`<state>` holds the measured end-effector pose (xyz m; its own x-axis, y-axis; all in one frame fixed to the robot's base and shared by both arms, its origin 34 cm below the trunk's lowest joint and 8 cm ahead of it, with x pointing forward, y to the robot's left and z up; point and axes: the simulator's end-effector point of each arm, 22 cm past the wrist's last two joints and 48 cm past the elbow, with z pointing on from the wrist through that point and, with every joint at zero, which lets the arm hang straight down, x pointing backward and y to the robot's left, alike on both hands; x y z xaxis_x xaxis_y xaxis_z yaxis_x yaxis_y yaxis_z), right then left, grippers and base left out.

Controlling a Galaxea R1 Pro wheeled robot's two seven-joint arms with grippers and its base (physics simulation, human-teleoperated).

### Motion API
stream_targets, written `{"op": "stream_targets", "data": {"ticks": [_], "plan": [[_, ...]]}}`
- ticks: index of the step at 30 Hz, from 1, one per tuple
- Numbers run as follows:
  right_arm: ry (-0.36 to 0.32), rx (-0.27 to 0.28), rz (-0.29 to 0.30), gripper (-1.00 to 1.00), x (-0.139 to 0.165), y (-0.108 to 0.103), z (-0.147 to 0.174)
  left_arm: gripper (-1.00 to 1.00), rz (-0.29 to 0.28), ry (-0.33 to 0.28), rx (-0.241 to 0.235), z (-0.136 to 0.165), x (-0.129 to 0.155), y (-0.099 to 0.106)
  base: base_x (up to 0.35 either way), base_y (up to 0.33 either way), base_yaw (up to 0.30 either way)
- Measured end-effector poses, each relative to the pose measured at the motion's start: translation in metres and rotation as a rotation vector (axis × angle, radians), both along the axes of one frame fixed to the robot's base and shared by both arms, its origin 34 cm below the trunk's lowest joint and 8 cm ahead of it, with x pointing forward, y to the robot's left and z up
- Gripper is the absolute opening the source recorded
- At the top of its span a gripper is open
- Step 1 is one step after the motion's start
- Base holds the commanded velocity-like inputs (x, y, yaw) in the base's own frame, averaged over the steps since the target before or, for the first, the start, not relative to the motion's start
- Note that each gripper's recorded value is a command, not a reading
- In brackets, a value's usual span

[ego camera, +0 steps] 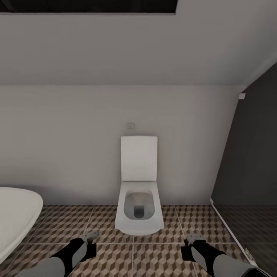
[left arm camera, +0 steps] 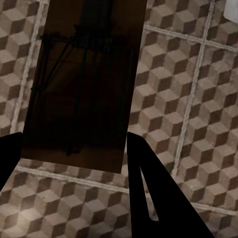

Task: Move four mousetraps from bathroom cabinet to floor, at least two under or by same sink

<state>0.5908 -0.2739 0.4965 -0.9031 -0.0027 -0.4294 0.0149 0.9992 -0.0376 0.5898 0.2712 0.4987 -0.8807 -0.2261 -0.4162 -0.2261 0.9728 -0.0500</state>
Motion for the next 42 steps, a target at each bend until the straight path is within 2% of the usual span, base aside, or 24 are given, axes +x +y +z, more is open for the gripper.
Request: {"op": "stream_targets", "data": {"ticks": [9,18,27,42], "plan": [[-0.011,-0.005,-0.004,-1.0,0.01,-0.001,-0.013,-1.0,-0.003,-0.034,-0.001,0.003,0.029,-0.001,0.0,0.0,0.0],[-0.002,-0.005,-0.005,-1.0,0.008,-0.001,-0.035,-1.0,-0.013,0.014,-0.009,-0.022,0.021,-0.003,0.0,0.0,0.0],[-0.007,-0.005,-0.005,-1.0,0.013,-0.002,-0.051,-1.0,-0.019,0.029,-0.011,-0.047,0.015,-0.007,0.0,0.0,0.0],[0.015,-0.005,-0.004,-1.0,0.003,-0.001,-0.093,-1.0,-0.023,0.051,-0.008,-0.09,0.004,-0.007,0.0,0.0,0.0]]}}
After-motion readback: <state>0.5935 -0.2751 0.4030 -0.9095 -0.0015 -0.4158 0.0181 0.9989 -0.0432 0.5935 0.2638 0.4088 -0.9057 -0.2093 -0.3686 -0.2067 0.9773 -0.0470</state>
